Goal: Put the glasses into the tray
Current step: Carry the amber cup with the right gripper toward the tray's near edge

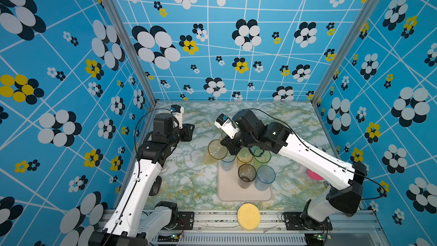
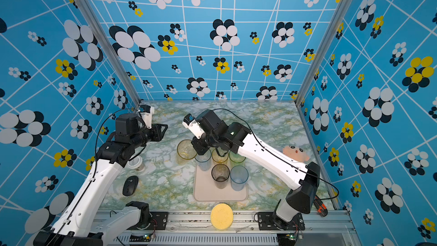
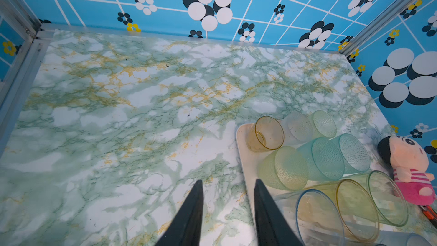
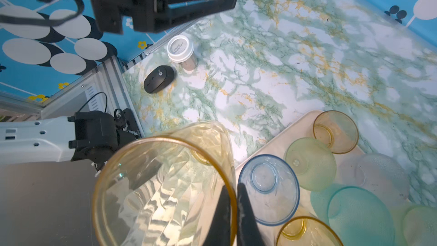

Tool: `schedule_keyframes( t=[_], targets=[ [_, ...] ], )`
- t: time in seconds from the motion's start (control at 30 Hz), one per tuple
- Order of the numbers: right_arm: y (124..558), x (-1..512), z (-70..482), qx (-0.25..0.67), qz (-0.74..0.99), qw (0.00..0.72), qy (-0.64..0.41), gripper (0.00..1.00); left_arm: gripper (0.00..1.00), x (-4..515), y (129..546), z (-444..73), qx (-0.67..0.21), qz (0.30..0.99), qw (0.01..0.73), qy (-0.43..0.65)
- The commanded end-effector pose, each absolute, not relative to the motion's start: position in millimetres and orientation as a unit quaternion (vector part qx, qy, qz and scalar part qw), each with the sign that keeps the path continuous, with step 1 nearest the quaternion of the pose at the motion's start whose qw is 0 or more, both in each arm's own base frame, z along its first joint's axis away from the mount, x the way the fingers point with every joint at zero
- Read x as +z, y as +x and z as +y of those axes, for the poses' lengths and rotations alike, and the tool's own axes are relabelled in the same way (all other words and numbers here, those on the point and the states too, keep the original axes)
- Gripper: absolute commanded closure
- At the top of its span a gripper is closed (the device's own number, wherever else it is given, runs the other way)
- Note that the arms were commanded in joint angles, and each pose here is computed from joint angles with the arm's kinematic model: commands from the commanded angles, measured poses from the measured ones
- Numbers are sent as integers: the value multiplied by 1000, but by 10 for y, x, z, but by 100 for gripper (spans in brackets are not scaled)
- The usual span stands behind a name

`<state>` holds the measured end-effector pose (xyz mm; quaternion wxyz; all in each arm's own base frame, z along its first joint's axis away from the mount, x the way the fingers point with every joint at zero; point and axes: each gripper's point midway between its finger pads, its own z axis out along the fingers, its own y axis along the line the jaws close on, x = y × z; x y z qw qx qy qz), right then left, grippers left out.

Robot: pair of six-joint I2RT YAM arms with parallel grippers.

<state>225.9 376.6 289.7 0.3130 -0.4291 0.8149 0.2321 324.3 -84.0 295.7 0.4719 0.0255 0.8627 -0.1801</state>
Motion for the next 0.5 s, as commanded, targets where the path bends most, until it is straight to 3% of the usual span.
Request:
schedule_keyframes(
  t=[0.0, 0.47],
  targets=[
    [2093, 2806, 3645, 196, 819, 302, -447, 99, 62, 3076, 3204, -779, -166, 862, 478, 28],
    [1849, 2124, 3571, 131, 841, 251, -461, 100, 62, 3103, 3169, -780, -164, 869, 466, 30]
  ],
)
